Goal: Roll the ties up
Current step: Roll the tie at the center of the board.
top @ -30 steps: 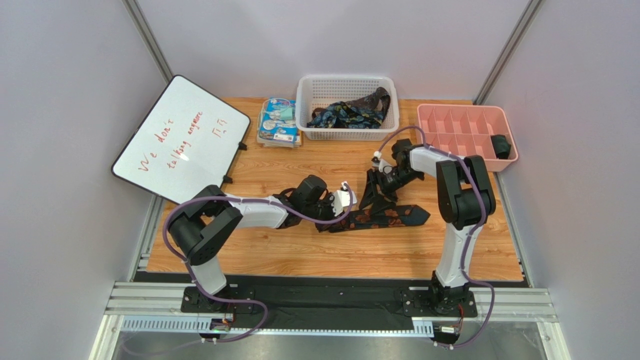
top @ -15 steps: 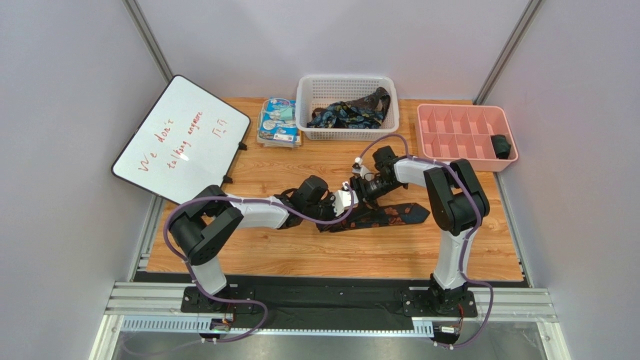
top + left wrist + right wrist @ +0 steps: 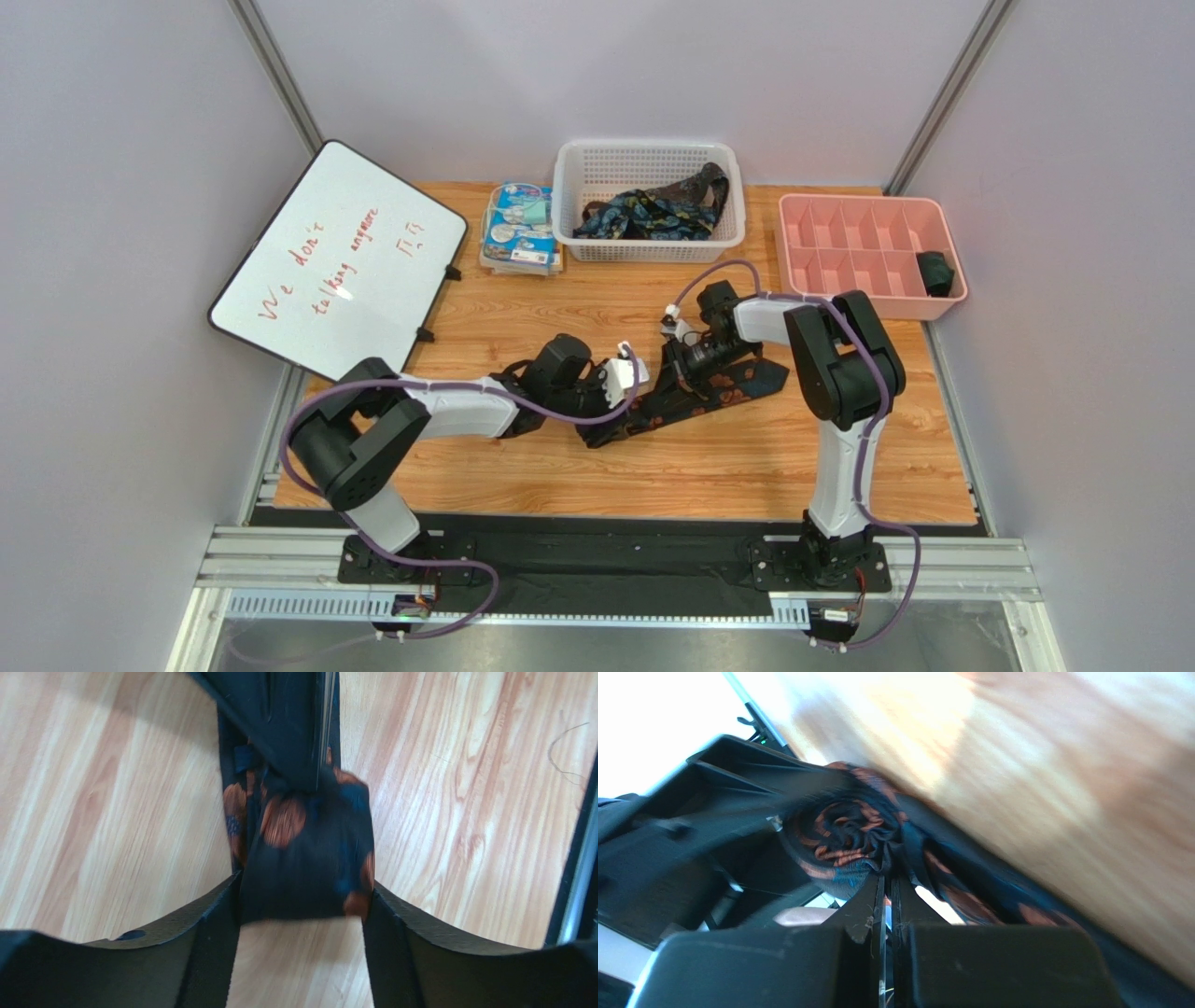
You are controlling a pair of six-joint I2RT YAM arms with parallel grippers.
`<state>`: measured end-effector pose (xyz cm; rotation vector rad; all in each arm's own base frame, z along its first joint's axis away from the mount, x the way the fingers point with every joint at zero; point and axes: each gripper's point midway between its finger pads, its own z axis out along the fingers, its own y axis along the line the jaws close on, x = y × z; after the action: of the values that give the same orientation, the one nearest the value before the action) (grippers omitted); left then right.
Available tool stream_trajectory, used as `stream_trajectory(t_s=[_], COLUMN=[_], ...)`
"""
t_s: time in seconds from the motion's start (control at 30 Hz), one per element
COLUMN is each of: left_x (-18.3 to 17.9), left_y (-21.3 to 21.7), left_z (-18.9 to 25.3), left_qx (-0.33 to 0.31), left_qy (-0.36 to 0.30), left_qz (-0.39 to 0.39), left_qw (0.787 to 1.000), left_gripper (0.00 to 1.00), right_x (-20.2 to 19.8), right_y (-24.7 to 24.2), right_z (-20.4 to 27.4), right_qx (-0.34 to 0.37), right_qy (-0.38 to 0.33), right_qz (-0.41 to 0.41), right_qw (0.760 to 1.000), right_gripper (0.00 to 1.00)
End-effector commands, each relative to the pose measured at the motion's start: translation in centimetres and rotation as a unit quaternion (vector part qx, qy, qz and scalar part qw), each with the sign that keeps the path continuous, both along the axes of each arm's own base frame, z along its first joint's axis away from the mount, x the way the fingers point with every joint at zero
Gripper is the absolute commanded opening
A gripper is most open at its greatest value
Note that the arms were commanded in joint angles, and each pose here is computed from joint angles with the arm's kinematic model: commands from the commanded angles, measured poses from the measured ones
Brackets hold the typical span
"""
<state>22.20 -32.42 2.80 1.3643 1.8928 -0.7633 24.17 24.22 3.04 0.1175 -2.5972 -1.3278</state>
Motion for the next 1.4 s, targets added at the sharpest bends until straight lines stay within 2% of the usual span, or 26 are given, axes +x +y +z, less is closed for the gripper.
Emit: stream_trajectory(t_s=[0.0, 0.27, 0.47, 0.6, 0.63, 0.7, 0.73, 0.87, 0.93, 1.03, 1.1, 1.37], left_x=[0.0, 0.6, 1.2, 2.3, 2.4, 2.5, 2.6, 1.8, 1.1, 0.4, 0.2, 1.5], left_y=[-0.2, -2.7, -4.1, -4.7, -4.7, -4.6, -4.4, -3.4, -2.7, -2.0, -1.8, -1.9], left_z=[3.2, 3.6, 2.1, 1.4, 1.1, 0.7, 0.4, -0.1, -0.6, -1.2, -1.3, 0.5], left_qx=[-0.069, -0.12, -0.117, -0.105, -0.099, -0.086, -0.08, -0.068, -0.057, -0.042, -0.038, -0.035], left_qy=[-0.019, -0.035, -0.089, -0.095, -0.092, -0.072, -0.065, -0.042, -0.032, -0.022, -0.017, -0.017], left_qz=[-0.003, -0.038, -0.064, -0.052, -0.05, -0.033, -0.024, -0.017, -0.019, -0.022, -0.024, 0.015], left_qw=[0.997, 0.991, 0.987, 0.989, 0.99, 0.993, 0.994, 0.997, 0.998, 0.999, 0.999, 0.999], left_gripper=[0.69, 0.87, 0.86, 0.76, 0.65, 0.54, 0.44, 0.25, 0.19, 0.14, 0.13, 0.15], right_x=[0.3, 0.7, 0.7, 0.4, 0.3, 0.2, 0.3, 0.6, 1.7, 4.4, 5.0, 1.8], right_y=[-4.0, -5.2, -5.1, -4.8, -4.7, -4.5, -4.3, -3.7, -4.2, -5.5, -6.2, -7.9], right_z=[-5.8, -7.4, -8.0, -7.8, -7.6, -7.0, -6.7, -3.9, -2.3, 0.4, 0.2, -5.8], right_qx=[-0.144, -0.195, -0.194, -0.182, -0.178, -0.166, -0.161, -0.111, -0.09, -0.069, -0.086, -0.183], right_qy=[-0.028, -0.023, -0.005, 0.002, 0.003, 0.005, -0.001, -0.005, -0.011, -0.04, -0.054, -0.008], right_qz=[0.009, 0.007, 0.009, 0.01, 0.01, 0.01, 0.013, 0.018, 0.0, -0.035, -0.035, 0.013], right_qw=[0.989, 0.981, 0.981, 0.983, 0.984, 0.986, 0.987, 0.994, 0.996, 0.996, 0.994, 0.983], right_gripper=[0.0, 0.0, 0.0, 0.0, 0.0, 0.0, 0.0, 0.02, 0.1, 0.28, 0.32, 0.19])
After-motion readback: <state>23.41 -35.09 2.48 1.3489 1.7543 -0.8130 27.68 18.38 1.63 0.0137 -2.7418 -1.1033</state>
